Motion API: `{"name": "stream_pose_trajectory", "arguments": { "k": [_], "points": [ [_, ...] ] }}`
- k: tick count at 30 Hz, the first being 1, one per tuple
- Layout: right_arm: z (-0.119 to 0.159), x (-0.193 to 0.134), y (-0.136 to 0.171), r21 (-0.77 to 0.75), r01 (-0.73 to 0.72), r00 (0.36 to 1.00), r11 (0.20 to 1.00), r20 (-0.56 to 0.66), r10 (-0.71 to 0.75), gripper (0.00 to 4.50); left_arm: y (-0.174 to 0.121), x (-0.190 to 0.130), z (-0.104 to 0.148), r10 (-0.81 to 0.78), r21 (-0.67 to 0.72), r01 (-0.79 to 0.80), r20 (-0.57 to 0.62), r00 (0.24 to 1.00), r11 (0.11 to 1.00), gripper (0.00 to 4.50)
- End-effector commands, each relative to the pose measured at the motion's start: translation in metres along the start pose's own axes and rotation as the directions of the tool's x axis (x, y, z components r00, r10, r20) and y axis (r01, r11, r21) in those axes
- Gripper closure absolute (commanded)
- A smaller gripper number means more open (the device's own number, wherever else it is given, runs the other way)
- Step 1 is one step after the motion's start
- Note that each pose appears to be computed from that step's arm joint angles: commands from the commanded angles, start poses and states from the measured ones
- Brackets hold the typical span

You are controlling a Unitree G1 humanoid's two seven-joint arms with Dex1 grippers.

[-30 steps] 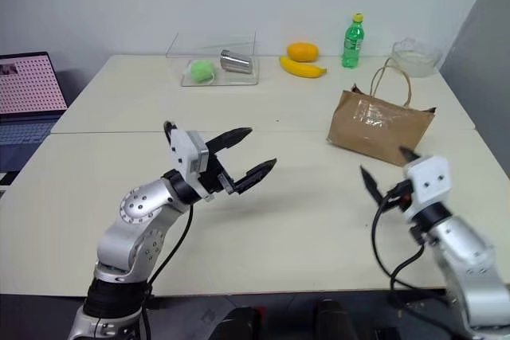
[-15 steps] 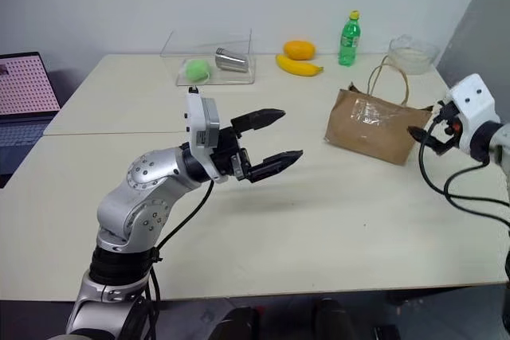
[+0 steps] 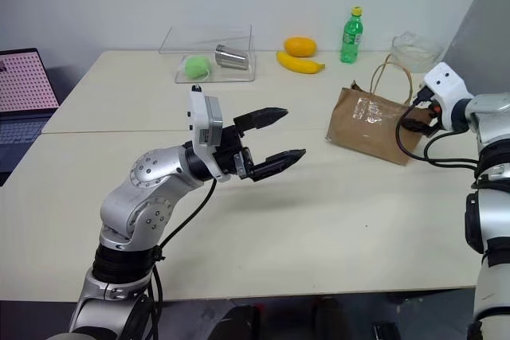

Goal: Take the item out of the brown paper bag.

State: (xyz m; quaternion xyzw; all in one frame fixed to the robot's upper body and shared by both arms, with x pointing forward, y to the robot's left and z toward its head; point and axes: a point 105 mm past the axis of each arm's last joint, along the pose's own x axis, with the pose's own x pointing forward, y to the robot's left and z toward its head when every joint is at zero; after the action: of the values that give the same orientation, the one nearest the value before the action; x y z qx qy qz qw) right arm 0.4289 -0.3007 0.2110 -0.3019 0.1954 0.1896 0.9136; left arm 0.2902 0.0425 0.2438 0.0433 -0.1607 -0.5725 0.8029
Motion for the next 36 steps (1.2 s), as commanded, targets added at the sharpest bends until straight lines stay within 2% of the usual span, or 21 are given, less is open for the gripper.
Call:
{"name": "stream_pose_trajectory", "arguments": {
  "k": [1, 7, 12, 17, 24, 29, 33, 36],
  "points": [
    [0.014, -0.004, -0.005, 0.013, -0.004, 1.000, 1.000, 0.023, 0.003, 0.59, -0.005, 0.001, 0.010, -0.018, 0.049, 0.017, 0.016, 1.000, 0.999, 0.00],
    [0.019, 0.000, 0.009, -0.029, -0.107, 0.994, 0.994, -0.006, 0.107, 2.72, -0.007, -0.004, 0.004, -0.019, 0.052, 0.019, -0.007, 1.000, 0.998, 0.00],
    [0.023, -0.001, 0.008, -0.053, -0.111, 0.994, 0.992, -0.004, 0.111, 4.45, -0.006, -0.007, 0.001, -0.020, 0.056, 0.021, -0.021, 1.000, 0.998, 0.00],
    [0.031, -0.006, 0.005, -0.061, -0.109, 0.993, 0.992, 0.036, 0.111, 4.49, -0.003, -0.015, -0.007, -0.015, 0.051, 0.019, -0.061, 0.998, 0.999, 0.00],
    [0.061, -0.012, 0.009, -0.077, -0.161, 0.972, 0.984, 0.163, 0.172, 4.49, 0.002, -0.038, -0.018, 0.034, 0.018, -0.032, -0.132, 0.991, 0.999, 0.00],
    [0.079, -0.010, 0.021, -0.106, -0.223, 0.946, 0.969, 0.218, 0.241, 4.49, 0.006, -0.045, -0.020, 0.096, 0.000, -0.097, -0.141, 0.985, 0.995, 0.00],
    [0.090, -0.006, 0.030, -0.136, -0.247, 0.931, 0.959, 0.240, 0.274, 4.49, 0.003, -0.046, -0.019, 0.105, -0.006, -0.107, -0.141, 0.984, 0.994, 0.00],
    [0.088, -0.003, 0.035, -0.179, -0.258, 0.934, 0.950, 0.205, 0.292, 4.49, 0.002, -0.045, -0.019, 0.107, -0.008, -0.110, -0.143, 0.984, 0.994, 0.00]
  ]
}}
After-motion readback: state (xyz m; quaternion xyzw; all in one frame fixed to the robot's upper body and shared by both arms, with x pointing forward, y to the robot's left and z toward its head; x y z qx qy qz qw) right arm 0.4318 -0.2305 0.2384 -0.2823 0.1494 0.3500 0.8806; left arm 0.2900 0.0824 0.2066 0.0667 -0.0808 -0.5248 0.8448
